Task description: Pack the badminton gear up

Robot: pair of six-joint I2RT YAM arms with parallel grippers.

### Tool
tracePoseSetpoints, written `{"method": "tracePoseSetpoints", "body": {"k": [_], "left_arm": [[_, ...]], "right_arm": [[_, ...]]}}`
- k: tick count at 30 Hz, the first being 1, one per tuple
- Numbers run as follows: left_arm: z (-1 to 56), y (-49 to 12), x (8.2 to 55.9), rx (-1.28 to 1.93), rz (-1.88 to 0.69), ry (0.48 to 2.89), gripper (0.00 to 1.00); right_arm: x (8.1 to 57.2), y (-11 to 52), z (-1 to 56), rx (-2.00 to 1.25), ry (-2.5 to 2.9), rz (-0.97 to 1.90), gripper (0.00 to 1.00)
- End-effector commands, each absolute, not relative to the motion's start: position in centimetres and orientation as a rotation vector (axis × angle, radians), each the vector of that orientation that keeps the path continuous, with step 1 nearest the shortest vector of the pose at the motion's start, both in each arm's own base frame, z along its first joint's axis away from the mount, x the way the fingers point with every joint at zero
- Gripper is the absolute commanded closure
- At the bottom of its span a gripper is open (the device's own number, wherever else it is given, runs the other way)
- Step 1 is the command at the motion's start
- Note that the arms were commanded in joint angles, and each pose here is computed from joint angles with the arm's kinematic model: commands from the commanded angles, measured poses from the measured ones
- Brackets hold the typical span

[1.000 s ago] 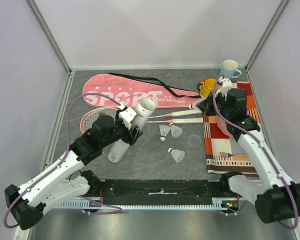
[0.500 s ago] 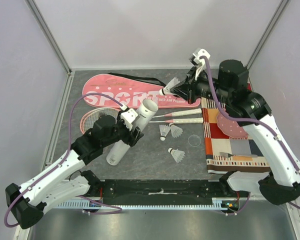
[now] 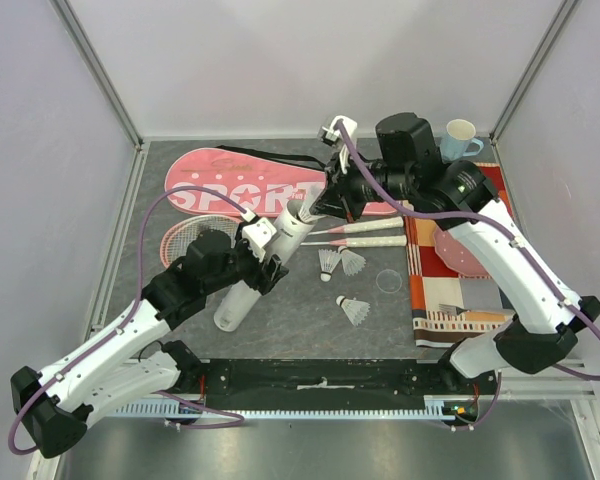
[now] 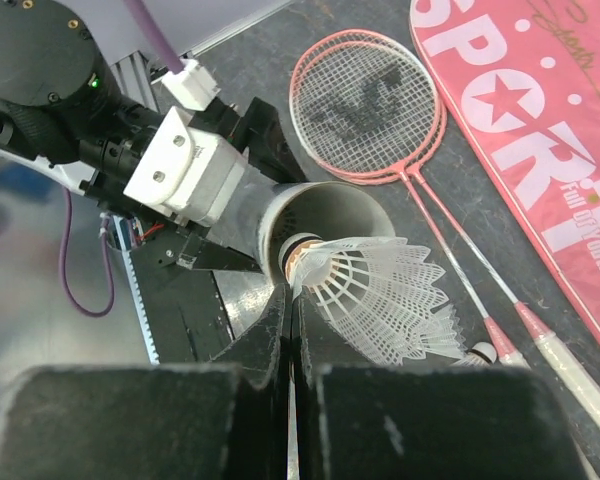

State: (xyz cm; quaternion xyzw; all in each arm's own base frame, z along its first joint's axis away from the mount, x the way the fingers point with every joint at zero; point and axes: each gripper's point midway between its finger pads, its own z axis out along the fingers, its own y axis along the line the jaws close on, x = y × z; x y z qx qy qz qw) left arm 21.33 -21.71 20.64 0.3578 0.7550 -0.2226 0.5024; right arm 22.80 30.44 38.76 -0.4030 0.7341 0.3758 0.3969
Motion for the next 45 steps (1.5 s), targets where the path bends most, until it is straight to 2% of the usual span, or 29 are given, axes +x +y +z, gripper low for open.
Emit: {"method": "tracePoseSetpoints", "body": {"k": [1, 17, 24, 27, 28, 29, 45], "left_arm": [[22.5, -22.3, 21.3, 0.896, -0.556, 1.754, 0.84], [22.7, -22.5, 21.1, 0.909, -0.572, 1.742, 0.84], [22.8, -22.3, 21.2, 0.902, -0.566, 1.739, 0.84], [22.8, -22.2, 21.2, 0.899, -0.561, 1.740, 0.84], [22.9, -22.3, 21.1, 0.902, -0.563, 1.737, 0.84], [22.8, -22.3, 21.1, 0.901, -0.564, 1.738, 0.84], [23.0, -22.2, 21.1, 0.897, -0.562, 1.733, 0.84]], "right_arm": [[22.1, 30.9, 39.5, -1.067, 1.835, 0.947, 1.00], [23.1, 32.9, 36.8, -1.080, 1.952, 0.976, 1.00], [22.2, 33.9, 37.0, -1.112, 1.939, 1.052, 0.93], [22.2, 33.7, 37.0, -1.104, 1.944, 1.049, 0.80], [22.4, 33.6, 37.2, -1.087, 1.942, 1.035, 0.71], [22.3, 33.3, 37.7, -1.070, 1.933, 1.028, 0.69], [22.2, 32.4, 39.3, -0.982, 1.898, 1.202, 0.50]]}}
